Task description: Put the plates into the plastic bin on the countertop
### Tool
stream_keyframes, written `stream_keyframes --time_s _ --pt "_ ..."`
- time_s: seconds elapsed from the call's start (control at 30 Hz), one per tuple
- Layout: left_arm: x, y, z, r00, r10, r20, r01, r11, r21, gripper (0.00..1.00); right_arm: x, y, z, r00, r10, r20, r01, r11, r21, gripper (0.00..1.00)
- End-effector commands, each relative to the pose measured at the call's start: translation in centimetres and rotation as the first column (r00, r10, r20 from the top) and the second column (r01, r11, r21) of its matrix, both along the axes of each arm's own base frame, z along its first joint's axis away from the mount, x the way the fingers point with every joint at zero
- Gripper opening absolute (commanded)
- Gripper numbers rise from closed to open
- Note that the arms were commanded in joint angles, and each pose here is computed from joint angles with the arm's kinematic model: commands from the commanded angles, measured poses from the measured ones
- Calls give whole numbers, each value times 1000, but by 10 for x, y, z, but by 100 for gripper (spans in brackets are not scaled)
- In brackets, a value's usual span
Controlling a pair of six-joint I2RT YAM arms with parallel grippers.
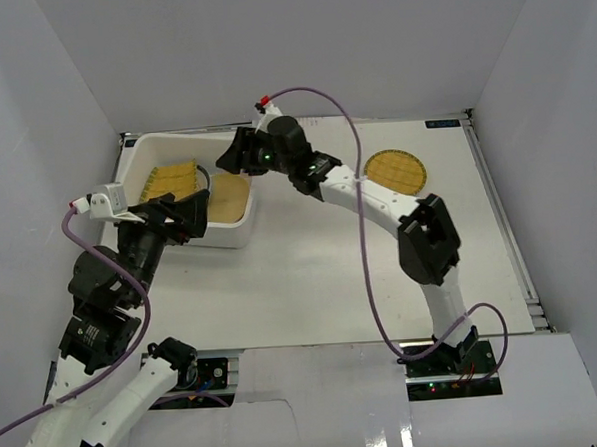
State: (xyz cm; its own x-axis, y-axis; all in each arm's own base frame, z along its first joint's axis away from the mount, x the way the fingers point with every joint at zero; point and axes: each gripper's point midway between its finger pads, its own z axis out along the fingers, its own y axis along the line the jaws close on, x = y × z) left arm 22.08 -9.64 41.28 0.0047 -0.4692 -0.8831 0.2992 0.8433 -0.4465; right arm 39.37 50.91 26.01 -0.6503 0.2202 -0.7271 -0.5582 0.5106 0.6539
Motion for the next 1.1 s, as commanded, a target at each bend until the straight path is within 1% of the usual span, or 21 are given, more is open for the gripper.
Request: stream_keyframes --time_s 0.0,0.03,0.07,0.1,0.13,0.17,0.2,0.23,0.27,0.37,0.43,0.5,0.63,0.67,0.73,0.8,0.9,0.93,1.0,1.03,1.07 --pt "-1 2 -11 1000 6 -25 -6 1000 19 98 10 -77 110 968 -126 218 93 983 156 59" --pt "-3 4 -11 1000 9 -22 -9 1000 17 98 23 -108 61 972 -174 158 162 983 89 56" --pt "-4 4 -13 1000 10 -24 -10 1000 15 98 22 -136 72 961 -216 174 200 974 105 43" --pt "-4 4 -18 999 11 -34 -10 1000 20 98 26 -157 60 953 -254 164 242 966 92 34" --pt "-5 5 -23 999 12 -41 -11 1000 26 98 40 -206 24 929 -350 120 348 937 32 27" --pt "-5 6 -27 999 14 -47 -13 999 32 98 47 -233 5 908 -409 93 411 912 0 19" --pt "-3 5 -38 998 17 -68 -14 999 45 98 50 -257 -13 887 -457 68 460 888 -26 18" --pt "-3 4 -45 996 15 -84 -10 998 57 98 62 -302 -25 839 -542 55 544 838 -46 19" --pt "-2 4 -53 995 16 -101 -9 997 71 98 61 -332 -63 788 -615 5 612 784 -107 26" --pt "0 1 -77 989 12 -148 3 995 96 98 70 -406 -96 671 -740 -47 730 670 -134 57" --pt "1 0 -91 985 11 -172 6 995 103 98 71 -444 -128 586 -805 -94 785 592 -183 68" --pt "2 0 -96 983 18 -181 1 995 103 98 75 -465 -144 545 -829 -123 804 559 -205 71" --pt "7 -1 -106 978 28 -205 -4 993 118 98 69 -476 -194 471 -855 -215 810 516 -278 71" --pt "8 -1 -108 977 31 -210 -5 992 123 98 69 -491 -201 431 -873 -229 829 483 -283 71" --pt "11 -3 -111 976 32 -217 -3 991 133 98 64 -492 -225 408 -863 -299 824 489 -285 71" --pt "13 -5 -114 974 29 -224 3 990 140 98 67 -484 -230 431 -828 -358 815 528 -241 69" --pt "16 -8 -112 975 23 -219 9 989 144 98 73 -475 -237 453 -791 -410 820 551 -156 46" --pt "17 -8 -113 975 24 -222 9 989 148 98 73 -473 -237 446 -782 -435 827 546 -134 30" --pt "17 -10 -109 977 17 -214 14 990 142 98 80 -471 -225 484 -765 -424 832 553 -48 14" --pt "17 -10 -108 977 15 -211 15 990 141 98 80 -469 -219 497 -757 -424 831 557 -20 8" --pt "17 -9 -105 979 14 -203 14 990 137 98 75 -467 -218 506 -750 -427 828 560 -3 8"
